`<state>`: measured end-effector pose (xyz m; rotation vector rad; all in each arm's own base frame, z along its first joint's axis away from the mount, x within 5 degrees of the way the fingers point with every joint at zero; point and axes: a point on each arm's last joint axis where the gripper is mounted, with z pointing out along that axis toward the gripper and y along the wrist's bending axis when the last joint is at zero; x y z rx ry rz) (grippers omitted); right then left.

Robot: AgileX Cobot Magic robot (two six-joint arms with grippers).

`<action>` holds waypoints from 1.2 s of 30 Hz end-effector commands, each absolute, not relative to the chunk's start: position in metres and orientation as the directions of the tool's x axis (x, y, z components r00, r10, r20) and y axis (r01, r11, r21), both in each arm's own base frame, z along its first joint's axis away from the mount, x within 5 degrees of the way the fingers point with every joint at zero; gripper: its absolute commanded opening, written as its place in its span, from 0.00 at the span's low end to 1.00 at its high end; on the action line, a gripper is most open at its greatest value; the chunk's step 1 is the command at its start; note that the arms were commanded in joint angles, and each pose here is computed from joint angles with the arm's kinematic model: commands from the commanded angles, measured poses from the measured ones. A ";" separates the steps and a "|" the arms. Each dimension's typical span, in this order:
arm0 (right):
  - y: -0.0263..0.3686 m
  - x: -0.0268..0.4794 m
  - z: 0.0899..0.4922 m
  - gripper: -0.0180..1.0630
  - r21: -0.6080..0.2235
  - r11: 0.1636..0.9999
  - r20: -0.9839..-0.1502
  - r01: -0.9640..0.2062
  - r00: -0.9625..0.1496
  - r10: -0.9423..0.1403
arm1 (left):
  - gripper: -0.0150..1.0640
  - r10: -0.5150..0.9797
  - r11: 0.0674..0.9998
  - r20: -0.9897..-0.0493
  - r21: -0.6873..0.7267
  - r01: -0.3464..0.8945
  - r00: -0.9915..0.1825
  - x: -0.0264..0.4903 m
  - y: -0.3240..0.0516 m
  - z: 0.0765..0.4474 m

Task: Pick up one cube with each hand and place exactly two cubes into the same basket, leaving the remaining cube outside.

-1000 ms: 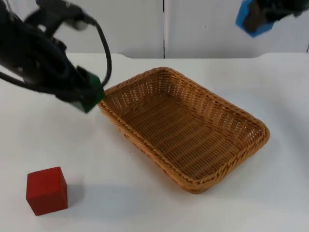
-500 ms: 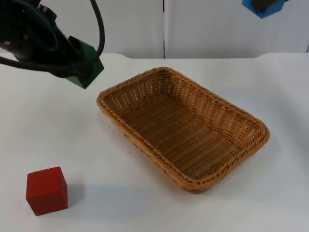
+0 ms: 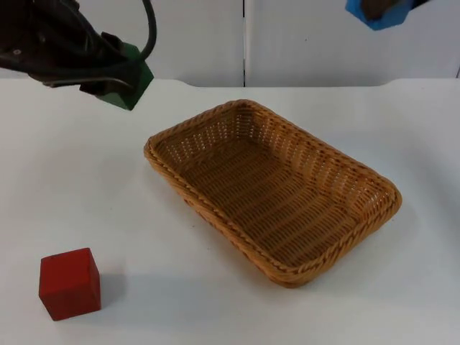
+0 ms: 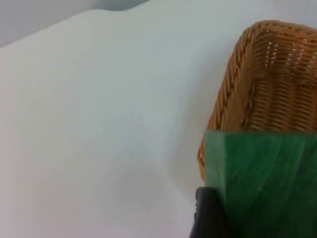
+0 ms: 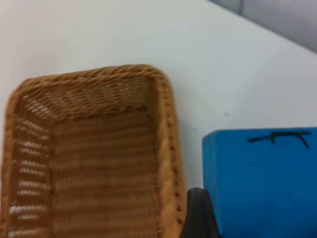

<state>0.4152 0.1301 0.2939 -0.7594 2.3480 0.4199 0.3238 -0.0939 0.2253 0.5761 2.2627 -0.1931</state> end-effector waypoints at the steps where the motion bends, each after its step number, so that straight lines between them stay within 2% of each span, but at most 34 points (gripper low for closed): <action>1: 0.133 0.411 0.299 0.02 0.128 0.765 -0.655 -0.632 -0.633 -0.413 | 0.01 0.307 0.897 -0.742 0.016 0.442 -0.596 0.329 -0.096 0.229; 6: 0.143 0.407 0.287 0.02 0.158 0.741 -0.615 -0.653 -0.652 -0.444 | 0.01 0.277 0.901 -0.737 -0.024 0.434 -0.617 0.342 -0.101 0.225; 9: 0.157 0.398 0.274 0.02 0.125 0.704 -0.595 -0.699 -0.621 -0.511 | 0.01 0.276 0.896 -0.718 -0.049 0.442 -0.640 0.351 -0.106 0.218; 18: 0.190 0.379 0.246 0.02 0.097 0.668 -0.578 -0.737 -0.589 -0.565 | 0.01 0.230 0.893 -0.679 -0.137 0.428 -0.698 0.368 -0.117 0.196; 23: 0.205 0.368 0.234 0.02 0.102 0.645 -0.562 -0.758 -0.579 -0.591 | 0.01 0.271 0.860 -0.648 -0.169 0.482 -0.712 0.372 -0.133 0.184; 36: 0.206 0.361 0.182 0.02 0.145 0.667 -0.477 -0.731 -0.642 -0.600 | 0.01 0.399 0.788 -0.628 -0.139 0.600 -0.669 0.365 -0.170 0.162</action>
